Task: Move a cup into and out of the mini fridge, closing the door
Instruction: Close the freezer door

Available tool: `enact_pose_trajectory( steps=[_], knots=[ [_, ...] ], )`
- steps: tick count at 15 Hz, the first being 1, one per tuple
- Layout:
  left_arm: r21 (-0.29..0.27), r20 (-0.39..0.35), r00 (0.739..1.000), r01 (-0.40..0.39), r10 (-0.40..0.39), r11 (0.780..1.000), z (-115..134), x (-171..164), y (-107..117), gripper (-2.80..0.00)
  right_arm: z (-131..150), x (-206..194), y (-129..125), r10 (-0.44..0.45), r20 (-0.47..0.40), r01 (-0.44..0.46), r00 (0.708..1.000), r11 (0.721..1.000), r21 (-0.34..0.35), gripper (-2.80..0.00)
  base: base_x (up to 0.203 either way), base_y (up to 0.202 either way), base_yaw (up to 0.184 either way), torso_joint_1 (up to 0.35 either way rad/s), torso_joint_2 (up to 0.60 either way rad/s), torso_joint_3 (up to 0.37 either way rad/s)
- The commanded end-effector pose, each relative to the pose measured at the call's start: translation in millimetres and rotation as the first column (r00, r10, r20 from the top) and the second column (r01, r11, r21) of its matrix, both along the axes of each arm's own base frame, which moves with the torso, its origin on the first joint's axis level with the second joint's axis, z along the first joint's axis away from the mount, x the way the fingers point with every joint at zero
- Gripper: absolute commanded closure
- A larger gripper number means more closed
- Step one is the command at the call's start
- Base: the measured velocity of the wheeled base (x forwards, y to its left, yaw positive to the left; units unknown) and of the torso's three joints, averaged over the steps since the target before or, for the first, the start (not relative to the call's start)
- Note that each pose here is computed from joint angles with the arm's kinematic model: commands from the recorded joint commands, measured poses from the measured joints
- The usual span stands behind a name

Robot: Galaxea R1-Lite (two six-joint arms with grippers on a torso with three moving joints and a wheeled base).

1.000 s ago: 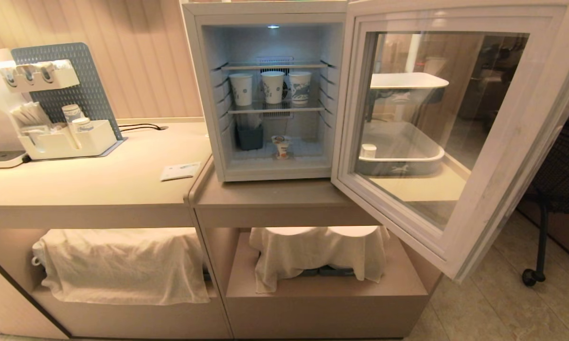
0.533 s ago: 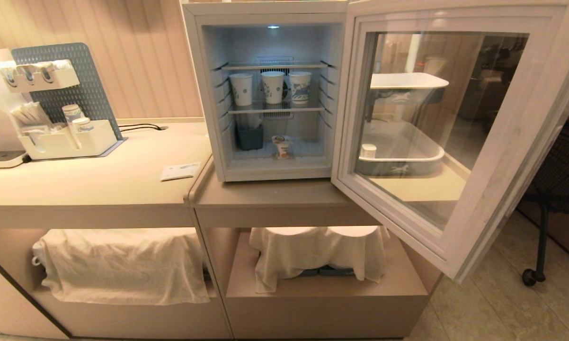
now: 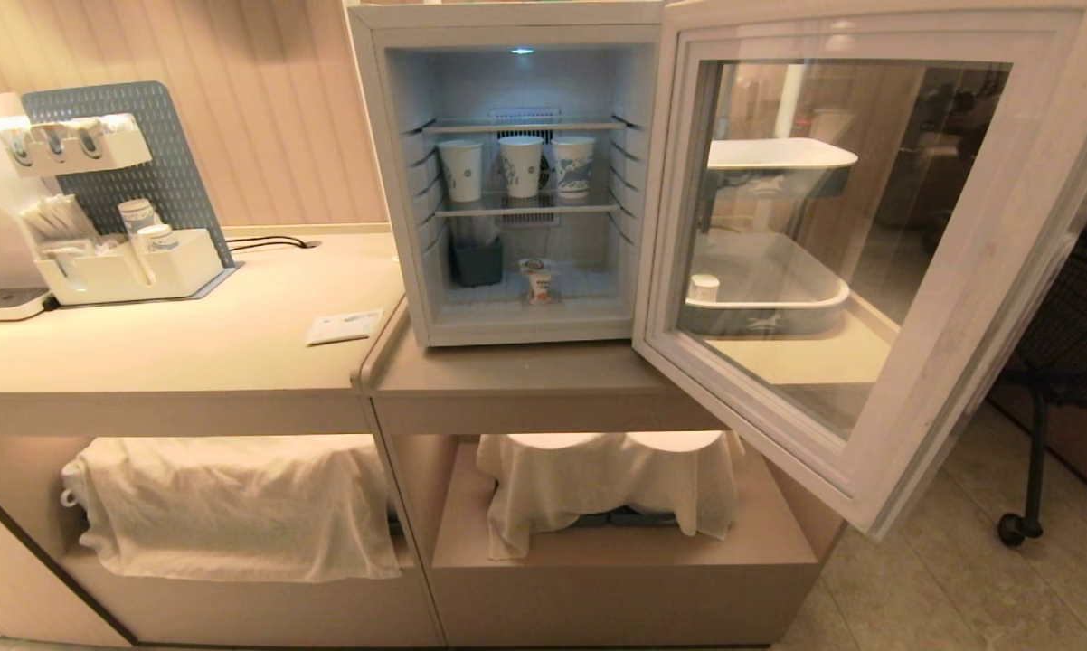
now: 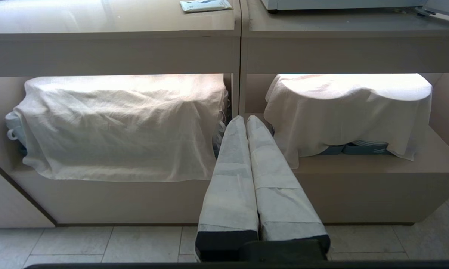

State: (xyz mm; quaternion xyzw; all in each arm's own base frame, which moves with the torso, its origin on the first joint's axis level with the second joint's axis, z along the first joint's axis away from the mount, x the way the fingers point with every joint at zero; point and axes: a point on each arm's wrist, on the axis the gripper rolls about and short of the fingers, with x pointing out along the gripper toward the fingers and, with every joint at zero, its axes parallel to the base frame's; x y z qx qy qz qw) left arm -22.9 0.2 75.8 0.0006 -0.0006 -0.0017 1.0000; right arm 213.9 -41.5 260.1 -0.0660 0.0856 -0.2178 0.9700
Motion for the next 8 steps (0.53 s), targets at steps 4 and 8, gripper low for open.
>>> enact_pose_trajectory(
  steps=[4, 8],
  knots=[
    [0.0, 0.0, 1.0, 0.0, 0.0, 1.0, 0.1, 0.0, 0.0, 0.0, -9.5, 33.5, -5.1, -0.009, -0.017, 0.012, 1.0, 0.985, 0.174, 0.0, 0.0, 0.0, 0.0, 0.0, 0.0, 0.0],
    [0.0, 0.001, 1.0, 0.0, 0.0, 1.0, 0.2, 0.0, 0.0, 0.0, -17.6, 34.3, -3.1, 0.047, -0.06, -0.022, 0.997, 0.935, 0.355, 0.0, 0.0, 0.0, 0.0, 0.0, 0.0, 0.0]
  ],
)
